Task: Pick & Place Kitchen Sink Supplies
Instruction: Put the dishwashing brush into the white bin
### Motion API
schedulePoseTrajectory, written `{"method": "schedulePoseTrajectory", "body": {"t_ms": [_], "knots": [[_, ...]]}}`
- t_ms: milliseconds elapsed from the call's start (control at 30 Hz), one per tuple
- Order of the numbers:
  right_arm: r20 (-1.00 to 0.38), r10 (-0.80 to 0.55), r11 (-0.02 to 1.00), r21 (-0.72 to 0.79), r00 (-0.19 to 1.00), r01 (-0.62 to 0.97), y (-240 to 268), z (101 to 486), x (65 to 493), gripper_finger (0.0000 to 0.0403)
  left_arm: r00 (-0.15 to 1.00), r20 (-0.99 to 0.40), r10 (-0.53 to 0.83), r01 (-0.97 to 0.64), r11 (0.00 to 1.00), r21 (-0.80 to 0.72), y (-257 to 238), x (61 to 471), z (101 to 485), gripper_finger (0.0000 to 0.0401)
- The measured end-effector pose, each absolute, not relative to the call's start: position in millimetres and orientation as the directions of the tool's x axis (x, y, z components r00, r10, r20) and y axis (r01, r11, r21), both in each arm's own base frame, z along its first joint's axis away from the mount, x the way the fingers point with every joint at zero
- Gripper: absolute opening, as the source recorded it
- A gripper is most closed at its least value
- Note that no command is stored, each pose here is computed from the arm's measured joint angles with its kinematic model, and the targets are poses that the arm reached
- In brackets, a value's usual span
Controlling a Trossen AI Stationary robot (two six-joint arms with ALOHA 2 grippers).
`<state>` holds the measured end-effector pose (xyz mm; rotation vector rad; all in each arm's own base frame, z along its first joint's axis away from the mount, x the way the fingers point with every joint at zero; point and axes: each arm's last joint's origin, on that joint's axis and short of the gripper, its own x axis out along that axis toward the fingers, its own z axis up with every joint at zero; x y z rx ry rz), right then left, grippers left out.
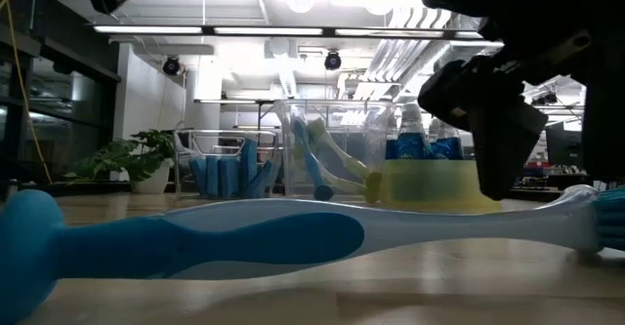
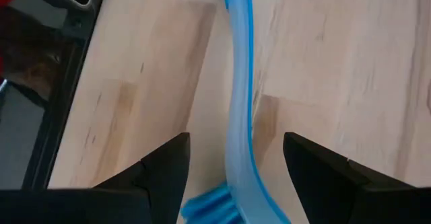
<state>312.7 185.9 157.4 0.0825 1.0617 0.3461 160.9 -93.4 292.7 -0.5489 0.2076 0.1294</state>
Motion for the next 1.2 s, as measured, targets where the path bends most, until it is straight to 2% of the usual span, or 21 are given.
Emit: {"method": "schedulePoseTrajectory", "body": {"t_ms": [167,367,633,767,933,1100,1200], "knots": [[-0.856,0.311,0.944,0.230,0.412,-0.236,188,152,310,0.0232,0.999,-0.045,0.005,-0.028,0.838,-0.545,-86,149,269,0.0104],[-0.865,0.298,0.949,0.222,0.403,-0.223,194,147,308,0.0232,0.992,0.110,-0.056,0.108,0.824,-0.557,-78,136,239,0.0104],[-0.885,0.270,0.956,0.198,0.380,-0.218,196,141,305,0.0232,0.968,0.250,0.015,0.151,0.762,-0.630,-61,114,195,0.0104],[-0.889,0.260,0.958,0.189,0.376,-0.216,196,137,305,0.0232,0.970,0.237,0.054,0.105,0.786,-0.609,-59,113,196,0.0104],[-0.897,0.249,0.960,0.180,0.366,-0.212,196,132,306,0.0223,0.960,0.277,0.045,0.125,0.814,-0.567,-51,115,199,0.0104],[-0.902,0.239,0.964,0.175,0.359,-0.201,195,132,306,0.0187,0.957,0.291,-0.012,0.173,0.828,-0.533,-36,120,198,0.0104],[-0.904,0.229,0.966,0.166,0.361,-0.196,195,131,306,0.0159,0.967,0.243,-0.077,0.201,0.817,-0.540,-26,123,193,0.0104]]}}
